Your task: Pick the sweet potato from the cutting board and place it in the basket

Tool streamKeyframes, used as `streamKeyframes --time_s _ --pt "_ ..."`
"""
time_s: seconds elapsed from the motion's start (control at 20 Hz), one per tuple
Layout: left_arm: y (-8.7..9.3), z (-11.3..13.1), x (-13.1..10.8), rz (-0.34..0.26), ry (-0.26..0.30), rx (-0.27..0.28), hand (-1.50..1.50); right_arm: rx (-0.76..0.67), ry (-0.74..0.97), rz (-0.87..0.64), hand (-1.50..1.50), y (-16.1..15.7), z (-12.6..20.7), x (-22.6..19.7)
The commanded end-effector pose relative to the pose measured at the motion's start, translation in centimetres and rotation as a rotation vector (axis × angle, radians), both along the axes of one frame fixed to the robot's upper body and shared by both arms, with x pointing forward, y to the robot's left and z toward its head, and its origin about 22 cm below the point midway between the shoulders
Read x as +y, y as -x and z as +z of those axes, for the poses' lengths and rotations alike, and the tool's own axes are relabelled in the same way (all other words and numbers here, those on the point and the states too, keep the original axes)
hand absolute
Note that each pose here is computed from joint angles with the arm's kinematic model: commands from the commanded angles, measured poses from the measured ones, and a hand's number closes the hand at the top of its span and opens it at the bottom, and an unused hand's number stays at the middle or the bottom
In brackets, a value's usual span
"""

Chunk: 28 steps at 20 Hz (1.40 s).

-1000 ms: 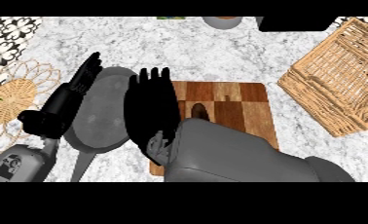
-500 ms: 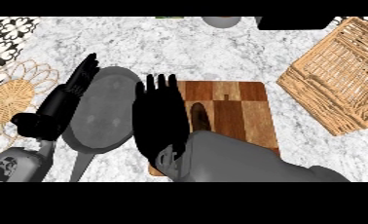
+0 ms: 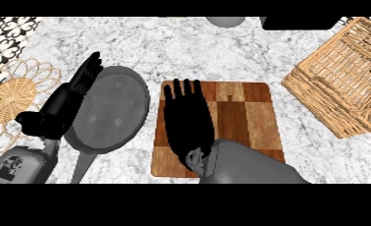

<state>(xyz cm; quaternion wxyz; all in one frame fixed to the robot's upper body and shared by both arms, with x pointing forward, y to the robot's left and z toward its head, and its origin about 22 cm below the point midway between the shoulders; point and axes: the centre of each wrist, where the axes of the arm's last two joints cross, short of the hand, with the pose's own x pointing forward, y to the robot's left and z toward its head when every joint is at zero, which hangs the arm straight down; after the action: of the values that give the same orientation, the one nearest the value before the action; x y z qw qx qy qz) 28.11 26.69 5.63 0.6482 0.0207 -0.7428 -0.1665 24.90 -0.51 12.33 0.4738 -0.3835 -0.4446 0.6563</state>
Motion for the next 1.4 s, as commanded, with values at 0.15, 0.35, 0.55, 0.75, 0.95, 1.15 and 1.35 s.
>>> streamKeyframes --time_s 0.15,0.35,0.55,0.75,0.95,1.15,1.35 --pt "-0.1 -0.7 -0.5 0.003 0.006 -0.002 0.0 -0.056 0.041 -0.089 -1.5 0.0 -4.9 -1.8" --pt "-0.1 -2.4 -0.3 -0.002 0.01 0.017 0.0 -0.034 0.022 -0.074 -1.5 0.2 -5.1 -1.7" --pt "-0.2 0.3 1.3 0.003 0.0 -0.005 0.0 -0.03 -0.025 -0.045 -1.5 -1.5 -3.3 -2.0" --pt "0.7 0.7 1.3 0.007 0.019 0.012 0.0 -0.03 -0.055 -0.043 -1.5 0.4 -2.9 -1.9" --pt "0.6 0.8 0.6 0.0 -0.006 0.005 0.0 -0.031 -0.011 -0.062 -1.5 0.1 -3.4 -1.0" --pt "-0.2 0.1 -0.1 -0.003 0.011 0.0 0.0 -0.015 0.042 -0.071 -1.5 -0.2 -4.4 -1.1" --pt "-0.6 -0.8 0.2 -0.008 -0.002 0.003 0.0 -0.01 0.091 -0.075 -1.5 0.8 -8.0 -0.9"
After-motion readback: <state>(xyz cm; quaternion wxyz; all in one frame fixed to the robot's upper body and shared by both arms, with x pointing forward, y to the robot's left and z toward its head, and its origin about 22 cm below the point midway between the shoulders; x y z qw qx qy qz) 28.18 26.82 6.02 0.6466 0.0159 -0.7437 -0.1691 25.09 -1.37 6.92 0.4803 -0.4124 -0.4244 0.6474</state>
